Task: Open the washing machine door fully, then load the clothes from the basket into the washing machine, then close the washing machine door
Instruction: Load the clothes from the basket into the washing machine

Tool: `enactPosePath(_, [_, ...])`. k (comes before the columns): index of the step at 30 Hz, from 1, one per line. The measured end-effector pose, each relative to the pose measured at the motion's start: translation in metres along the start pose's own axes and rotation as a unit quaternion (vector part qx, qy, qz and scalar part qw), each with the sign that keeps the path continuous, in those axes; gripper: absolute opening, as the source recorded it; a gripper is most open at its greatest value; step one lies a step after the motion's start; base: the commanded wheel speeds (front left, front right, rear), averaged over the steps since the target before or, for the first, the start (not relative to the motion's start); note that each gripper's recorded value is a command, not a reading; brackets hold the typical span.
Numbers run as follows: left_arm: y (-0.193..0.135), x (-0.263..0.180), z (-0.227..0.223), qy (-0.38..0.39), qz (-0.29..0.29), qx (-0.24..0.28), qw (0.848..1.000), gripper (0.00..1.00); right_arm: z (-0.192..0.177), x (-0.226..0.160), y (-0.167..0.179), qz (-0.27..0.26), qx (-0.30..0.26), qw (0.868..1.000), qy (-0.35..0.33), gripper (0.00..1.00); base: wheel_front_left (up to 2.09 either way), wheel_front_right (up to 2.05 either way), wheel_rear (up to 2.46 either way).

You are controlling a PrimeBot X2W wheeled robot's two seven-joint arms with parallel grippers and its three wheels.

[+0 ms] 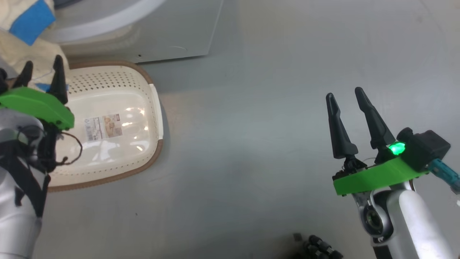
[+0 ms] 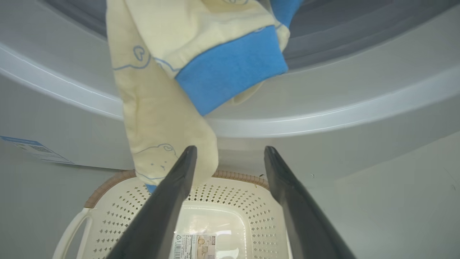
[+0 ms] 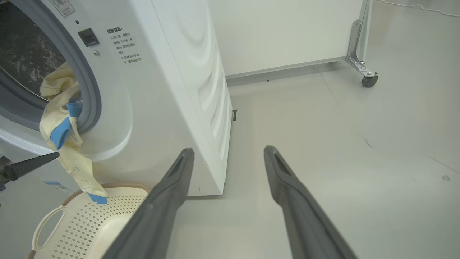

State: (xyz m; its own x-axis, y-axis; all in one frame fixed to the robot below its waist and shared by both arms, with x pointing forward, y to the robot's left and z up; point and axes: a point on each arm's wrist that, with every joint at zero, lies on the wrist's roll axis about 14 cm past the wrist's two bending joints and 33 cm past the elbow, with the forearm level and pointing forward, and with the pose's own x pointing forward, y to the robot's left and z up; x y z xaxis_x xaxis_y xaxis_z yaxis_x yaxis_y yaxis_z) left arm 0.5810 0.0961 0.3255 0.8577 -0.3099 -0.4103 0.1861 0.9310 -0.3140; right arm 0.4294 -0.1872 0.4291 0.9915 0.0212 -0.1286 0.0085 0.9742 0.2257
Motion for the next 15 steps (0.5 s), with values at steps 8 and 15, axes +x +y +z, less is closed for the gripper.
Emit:
enactPosePath(8, [0.025,0.037,-0.013,0.052,0.043,0.001,0.998,1.00,-0.011,-0.006,-0.015,-0.024,0.006,1.000,0.010,1.00,0.00,0.00,0.00])
enactPosePath(15, [0.037,0.055,-0.022,0.076,0.067,-0.015,0.995,1.00,-0.014,-0.012,-0.027,-0.045,0.007,0.999,0.014,1.00,0.00,0.00,0.00])
